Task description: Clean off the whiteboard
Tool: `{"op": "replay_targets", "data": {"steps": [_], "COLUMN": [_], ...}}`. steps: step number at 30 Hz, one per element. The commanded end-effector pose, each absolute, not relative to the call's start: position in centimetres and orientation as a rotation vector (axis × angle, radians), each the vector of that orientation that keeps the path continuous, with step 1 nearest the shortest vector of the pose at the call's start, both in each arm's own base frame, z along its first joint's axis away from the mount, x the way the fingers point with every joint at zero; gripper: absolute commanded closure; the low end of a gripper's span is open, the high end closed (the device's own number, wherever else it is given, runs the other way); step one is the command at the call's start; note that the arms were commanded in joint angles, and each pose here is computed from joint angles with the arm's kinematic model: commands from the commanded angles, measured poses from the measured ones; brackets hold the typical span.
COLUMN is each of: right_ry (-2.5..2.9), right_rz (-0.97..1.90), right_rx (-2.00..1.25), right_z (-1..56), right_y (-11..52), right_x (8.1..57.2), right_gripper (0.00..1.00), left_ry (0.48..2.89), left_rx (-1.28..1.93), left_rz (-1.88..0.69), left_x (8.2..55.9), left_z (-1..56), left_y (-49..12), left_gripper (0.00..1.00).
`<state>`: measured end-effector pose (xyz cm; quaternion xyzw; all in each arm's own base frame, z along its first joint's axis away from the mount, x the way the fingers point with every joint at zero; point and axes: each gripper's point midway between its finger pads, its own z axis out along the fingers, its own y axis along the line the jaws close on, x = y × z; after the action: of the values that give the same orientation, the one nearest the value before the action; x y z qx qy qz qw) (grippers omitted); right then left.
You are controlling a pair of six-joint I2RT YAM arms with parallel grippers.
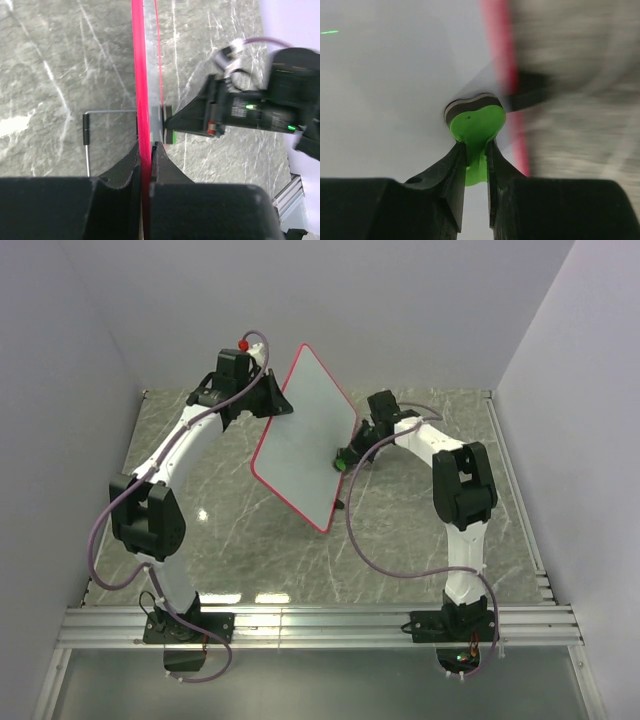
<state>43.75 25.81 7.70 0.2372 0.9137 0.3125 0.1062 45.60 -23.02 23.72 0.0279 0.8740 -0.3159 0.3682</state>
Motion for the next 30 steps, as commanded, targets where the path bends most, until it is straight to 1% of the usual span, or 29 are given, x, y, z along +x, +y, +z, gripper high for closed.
{"op": "replay_targets", "data": {"steps": [1,3,6,9,10,12,13,14,15,16,18,20,21,22,24,26,29,30], "right_ry": [2.951,2.944,2.88,2.727,2.673,2.633,2.587,2.57,2.589,2.564,2.558,2.594,2.632,2.644,2.684,2.7,2.731,2.743], "right_rz": [0.553,0.544,0.619,0.737,0.782,0.777,0.75,0.725,0.676,0.637,0.482,0.342,0.294,0.275,0.224,0.194,0.195,0.225], "right_rx": [0.729,0.713,0.641,0.529,0.48,0.449,0.428,0.422,0.432,0.425,0.461,0.517,0.541,0.558,0.598,0.636,0.644,0.638], "right_z": [1.0,1.6,4.3,9.1,11.5,13.6,15.5,16.3,16.4,17.6,17.5,16.4,15.2,14.6,12.5,11.3,9.7,9.6], "right_y": [22.2,21.6,22.0,22.6,22.8,22.3,21.7,21.2,20.3,19.4,16.8,13.9,12.8,12.3,10.9,10.2,10.0,10.4], "right_x": [38.7,38.9,39.6,41.0,41.0,41.0,41.4,41.4,40.7,40.6,40.2,38.5,36.8,36.1,33.7,32.4,30.6,30.2], "right_gripper": [1.0,1.0,1.0,1.0,1.0,1.0,0.89,0.56,0.44,0.33,0.13,0.13,0.12,0.12,0.12,0.12,0.12,0.12], "left_ry": [2.643,2.643,2.648,2.645,2.645,2.657,2.666,2.67,2.679,2.685,2.697,2.704,2.707,2.711,2.72,2.723,2.722,2.72], "left_rx": [0.504,0.499,0.49,0.48,0.478,0.46,0.454,0.45,0.44,0.432,0.415,0.4,0.393,0.386,0.367,0.35,0.32,0.317], "left_rz": [-0.823,-0.821,-0.811,-0.789,-0.781,-0.751,-0.738,-0.729,-0.702,-0.689,-0.658,-0.643,-0.633,-0.621,-0.608,-0.599,-0.576,-0.576], "left_x": [35.6,35.7,35.9,36.2,36.2,36.4,36.4,36.5,36.6,36.6,36.7,36.8,36.8,36.8,36.8,36.8,36.8,36.8], "left_z": [12.6,12.6,12.8,12.9,12.9,12.6,12.3,12.2,12.0,11.8,11.4,11.1,10.9,10.7,10.4,10.3,10.5,10.6], "left_y": [-27.5,-27.5,-27.5,-27.3,-27.2,-26.9,-26.8,-26.7,-26.4,-26.3,-26.0,-25.8,-25.7,-25.5,-25.4,-25.2,-24.9,-24.9], "left_gripper": [1.0,1.0,1.0,1.0,1.0,1.0,1.0,1.0,1.0,0.97,0.92,0.83,0.79,0.73,0.65,0.64,0.55,0.49]}}
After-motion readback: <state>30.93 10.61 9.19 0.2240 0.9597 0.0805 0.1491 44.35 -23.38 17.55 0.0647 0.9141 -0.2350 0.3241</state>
